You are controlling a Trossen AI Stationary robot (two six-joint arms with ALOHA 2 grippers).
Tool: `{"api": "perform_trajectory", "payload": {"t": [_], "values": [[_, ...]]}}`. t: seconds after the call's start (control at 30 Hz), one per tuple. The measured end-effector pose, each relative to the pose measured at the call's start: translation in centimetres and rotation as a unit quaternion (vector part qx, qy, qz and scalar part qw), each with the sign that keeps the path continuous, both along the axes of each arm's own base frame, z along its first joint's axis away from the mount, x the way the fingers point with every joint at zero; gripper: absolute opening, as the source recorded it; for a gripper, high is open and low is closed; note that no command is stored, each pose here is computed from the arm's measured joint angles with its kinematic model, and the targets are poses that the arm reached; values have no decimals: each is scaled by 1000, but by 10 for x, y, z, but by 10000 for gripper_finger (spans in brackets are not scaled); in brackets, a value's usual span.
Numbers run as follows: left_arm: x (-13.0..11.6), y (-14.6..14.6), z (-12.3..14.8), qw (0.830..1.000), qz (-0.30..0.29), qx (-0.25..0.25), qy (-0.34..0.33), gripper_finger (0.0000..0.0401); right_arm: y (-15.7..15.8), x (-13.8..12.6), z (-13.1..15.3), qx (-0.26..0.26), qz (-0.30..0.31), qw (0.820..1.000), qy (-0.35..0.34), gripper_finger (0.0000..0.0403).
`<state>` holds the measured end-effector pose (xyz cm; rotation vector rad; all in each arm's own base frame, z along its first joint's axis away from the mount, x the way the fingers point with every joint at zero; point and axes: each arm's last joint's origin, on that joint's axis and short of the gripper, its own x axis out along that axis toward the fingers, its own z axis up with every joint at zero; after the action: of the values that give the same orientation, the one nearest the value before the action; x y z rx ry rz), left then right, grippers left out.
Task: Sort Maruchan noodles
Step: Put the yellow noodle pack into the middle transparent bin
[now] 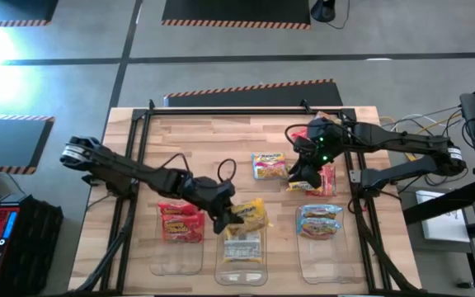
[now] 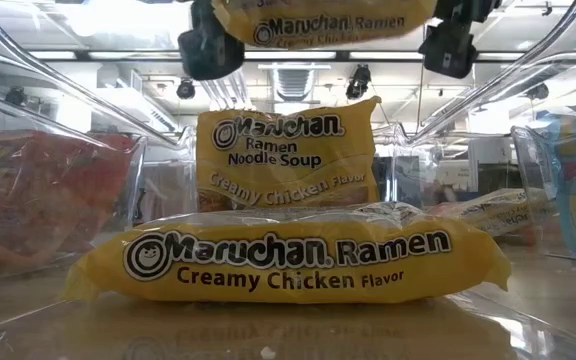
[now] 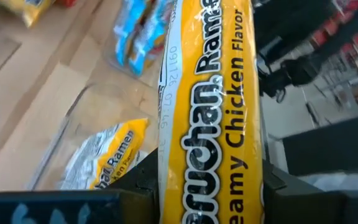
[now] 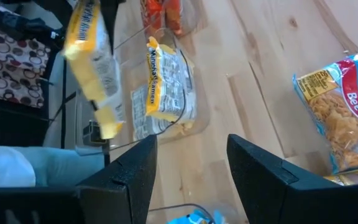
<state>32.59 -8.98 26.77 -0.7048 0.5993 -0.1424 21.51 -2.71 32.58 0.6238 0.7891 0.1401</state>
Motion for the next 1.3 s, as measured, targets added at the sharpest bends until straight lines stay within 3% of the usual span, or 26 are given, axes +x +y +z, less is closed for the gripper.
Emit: {"api": "perform_trajectory", "payload": {"t": [0.27,0.47,0.67,0.9,1.3], "values": [[3,-25,-21,999,-10,-24,45,113,0,1,-1,1,0,1000,3,181],[5,-32,-37,997,-16,-14,75,114,0,1,-1,1,0,1000,3,184],[6,-30,-52,993,0,18,117,114,0,1,-1,1,0,1000,3,185],[8,-26,-58,990,52,65,111,115,0,1,-1,1,0,1000,3,183],[10,-26,-75,983,33,109,141,115,0,1,-1,1,0,1000,3,183]]}}
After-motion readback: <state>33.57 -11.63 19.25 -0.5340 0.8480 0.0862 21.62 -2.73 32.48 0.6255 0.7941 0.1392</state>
